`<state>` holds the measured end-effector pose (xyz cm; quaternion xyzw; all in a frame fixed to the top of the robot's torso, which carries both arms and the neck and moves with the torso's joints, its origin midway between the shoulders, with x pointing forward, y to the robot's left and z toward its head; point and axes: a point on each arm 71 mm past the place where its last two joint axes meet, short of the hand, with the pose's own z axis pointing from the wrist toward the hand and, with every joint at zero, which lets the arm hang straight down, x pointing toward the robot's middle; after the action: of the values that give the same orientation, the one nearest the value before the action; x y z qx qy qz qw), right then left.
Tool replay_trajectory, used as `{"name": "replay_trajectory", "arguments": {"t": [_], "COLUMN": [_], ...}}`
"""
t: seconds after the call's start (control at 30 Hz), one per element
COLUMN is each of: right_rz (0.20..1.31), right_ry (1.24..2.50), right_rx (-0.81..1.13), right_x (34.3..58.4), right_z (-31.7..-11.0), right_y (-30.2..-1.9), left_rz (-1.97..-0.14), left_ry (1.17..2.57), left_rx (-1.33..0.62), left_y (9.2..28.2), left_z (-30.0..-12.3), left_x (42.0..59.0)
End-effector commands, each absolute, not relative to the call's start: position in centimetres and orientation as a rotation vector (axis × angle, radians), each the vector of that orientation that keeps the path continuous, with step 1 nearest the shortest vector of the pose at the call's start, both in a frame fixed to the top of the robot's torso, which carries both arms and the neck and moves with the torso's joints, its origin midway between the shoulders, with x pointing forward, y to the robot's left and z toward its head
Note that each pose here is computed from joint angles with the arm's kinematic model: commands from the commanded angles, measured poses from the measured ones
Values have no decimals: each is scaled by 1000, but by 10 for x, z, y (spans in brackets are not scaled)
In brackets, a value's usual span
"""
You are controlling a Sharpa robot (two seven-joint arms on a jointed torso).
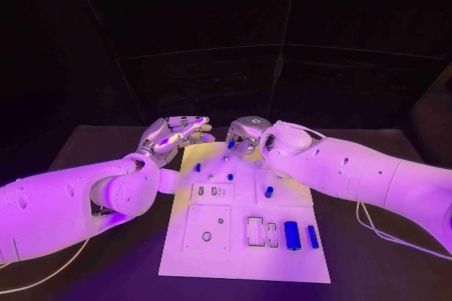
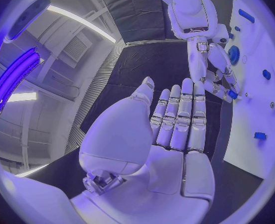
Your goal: Assemble the parts on the task board
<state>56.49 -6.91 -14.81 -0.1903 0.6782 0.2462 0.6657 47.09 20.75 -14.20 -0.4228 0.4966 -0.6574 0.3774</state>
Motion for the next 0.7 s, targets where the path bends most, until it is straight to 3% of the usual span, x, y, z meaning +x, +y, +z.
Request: {"name": "replay_trajectory", "arguments": {"t": [0.03, 0.7], "right_rz": [530, 528], "right_ry": [1556, 1539], "right_rx": [-436, -426], "right_x": [566, 568], "right_z": [-150, -149], "right_y": [-69, -65], "left_rz": [-1702, -1700], "left_ry": [1269, 1266], "left_rx": [-1064, -1063], "left_y": [205, 206], "left_z": [-140, -139], "left_x": [470, 471]}}
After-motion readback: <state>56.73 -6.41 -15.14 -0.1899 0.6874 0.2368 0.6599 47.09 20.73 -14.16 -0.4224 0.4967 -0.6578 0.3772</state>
